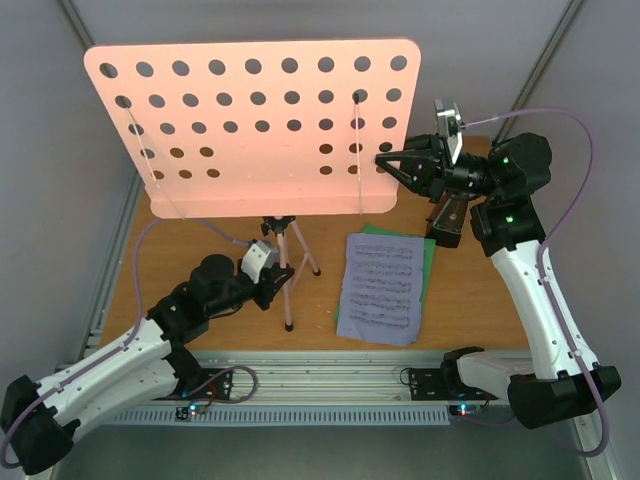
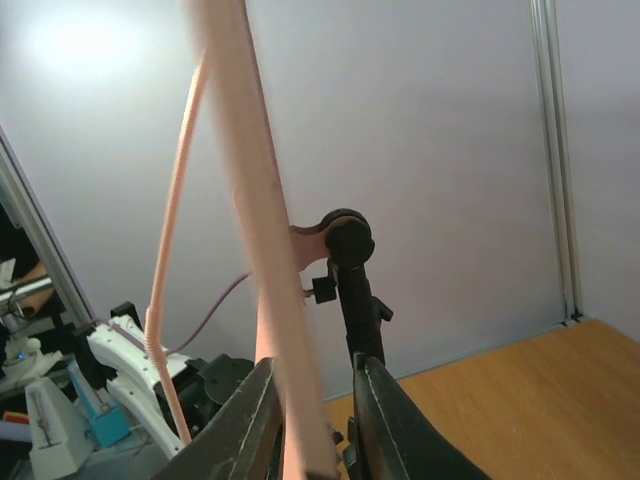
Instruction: Pack up the instrument practice props
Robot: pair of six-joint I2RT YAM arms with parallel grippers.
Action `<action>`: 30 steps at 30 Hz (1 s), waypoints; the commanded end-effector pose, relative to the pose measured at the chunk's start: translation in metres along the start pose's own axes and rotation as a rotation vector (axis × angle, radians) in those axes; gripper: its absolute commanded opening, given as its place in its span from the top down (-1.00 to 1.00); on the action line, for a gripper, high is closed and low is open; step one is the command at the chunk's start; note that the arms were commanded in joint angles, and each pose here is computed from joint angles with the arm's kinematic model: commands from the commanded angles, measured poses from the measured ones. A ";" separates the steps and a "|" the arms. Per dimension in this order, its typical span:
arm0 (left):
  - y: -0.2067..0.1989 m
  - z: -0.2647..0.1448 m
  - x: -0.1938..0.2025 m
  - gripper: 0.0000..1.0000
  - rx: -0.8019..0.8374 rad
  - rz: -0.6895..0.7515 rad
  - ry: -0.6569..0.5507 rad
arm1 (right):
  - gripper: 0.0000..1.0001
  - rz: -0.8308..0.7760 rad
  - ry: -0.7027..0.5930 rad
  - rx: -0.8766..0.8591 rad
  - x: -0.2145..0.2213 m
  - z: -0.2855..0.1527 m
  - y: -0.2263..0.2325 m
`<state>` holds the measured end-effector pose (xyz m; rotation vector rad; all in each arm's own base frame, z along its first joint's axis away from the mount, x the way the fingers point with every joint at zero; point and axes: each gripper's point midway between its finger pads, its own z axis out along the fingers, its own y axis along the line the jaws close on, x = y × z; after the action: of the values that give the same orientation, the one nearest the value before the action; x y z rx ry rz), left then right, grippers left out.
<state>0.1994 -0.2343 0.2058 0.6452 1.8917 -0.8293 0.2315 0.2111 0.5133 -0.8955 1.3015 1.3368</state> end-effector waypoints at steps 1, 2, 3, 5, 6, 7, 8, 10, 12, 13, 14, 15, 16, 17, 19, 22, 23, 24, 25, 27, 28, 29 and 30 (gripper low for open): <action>-0.014 -0.007 -0.028 0.99 0.052 -0.025 -0.064 | 0.64 -0.015 0.005 0.006 -0.006 -0.001 0.005; -0.015 -0.007 -0.028 0.99 0.053 -0.025 -0.064 | 0.70 -0.012 0.006 0.010 -0.005 -0.001 0.006; -0.015 -0.007 -0.029 0.99 0.054 -0.026 -0.066 | 0.77 -0.010 0.006 0.012 -0.004 -0.001 0.006; -0.016 -0.009 -0.032 0.99 0.057 -0.025 -0.071 | 0.91 -0.004 0.003 0.024 -0.003 -0.002 0.006; -0.017 -0.010 -0.034 0.99 0.058 -0.024 -0.075 | 0.97 -0.002 -0.001 0.033 -0.003 -0.003 0.006; -0.018 -0.012 -0.037 0.99 0.058 -0.023 -0.081 | 0.98 0.001 -0.006 0.042 -0.002 -0.003 0.006; -0.019 -0.014 -0.042 0.99 0.059 -0.018 -0.090 | 0.98 0.003 -0.009 0.048 -0.002 -0.004 0.006; -0.022 -0.018 -0.050 0.99 0.066 -0.009 -0.106 | 0.98 0.010 -0.011 0.051 -0.001 -0.003 0.007; -0.026 -0.021 -0.060 0.99 0.071 0.004 -0.115 | 0.98 0.022 -0.004 0.048 0.002 -0.001 0.007; -0.028 -0.022 -0.064 0.99 0.075 0.012 -0.117 | 0.97 0.026 0.001 0.049 0.004 0.000 0.007; -0.029 -0.024 -0.069 0.99 0.077 0.019 -0.116 | 0.98 0.030 0.004 0.056 0.006 0.000 0.006; -0.031 -0.025 -0.073 0.99 0.076 0.030 -0.116 | 0.98 0.034 0.005 0.066 0.008 0.000 0.005; -0.032 -0.026 -0.078 0.99 0.074 0.036 -0.113 | 0.98 0.036 0.004 0.079 0.010 -0.001 0.003; -0.032 -0.028 -0.081 0.99 0.067 0.045 -0.110 | 0.97 0.041 0.000 0.093 0.012 -0.002 0.002; -0.032 -0.034 -0.090 0.99 0.047 0.060 -0.114 | 0.98 0.046 -0.016 0.130 0.015 -0.005 0.000; -0.032 -0.044 -0.100 0.99 0.025 0.075 -0.116 | 0.98 0.075 -0.040 0.213 0.020 -0.011 -0.009; -0.033 -0.047 -0.103 0.99 0.024 0.077 -0.118 | 0.98 0.087 -0.049 0.245 0.023 -0.014 -0.014; -0.034 -0.049 -0.105 0.99 0.027 0.078 -0.120 | 0.97 0.104 -0.057 0.275 0.026 -0.016 -0.020; -0.035 -0.049 -0.106 0.99 0.030 0.072 -0.120 | 0.98 0.124 -0.064 0.304 0.031 -0.018 -0.025; -0.037 -0.049 -0.107 0.99 0.037 0.065 -0.121 | 0.98 0.171 -0.078 0.357 0.042 -0.022 -0.039; -0.036 -0.048 -0.107 0.99 0.033 0.061 -0.121 | 0.98 0.192 -0.088 0.381 0.049 -0.024 -0.046; -0.034 -0.046 -0.106 0.99 0.026 0.051 -0.119 | 0.98 0.224 -0.103 0.411 0.055 -0.027 -0.055; -0.032 -0.044 -0.106 0.99 0.019 0.046 -0.118 | 0.98 0.248 -0.114 0.432 0.063 -0.029 -0.063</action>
<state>0.1722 -0.2132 0.2077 0.7052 2.1906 -0.7623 0.2481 0.1945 0.4668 -0.5278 1.5008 1.2530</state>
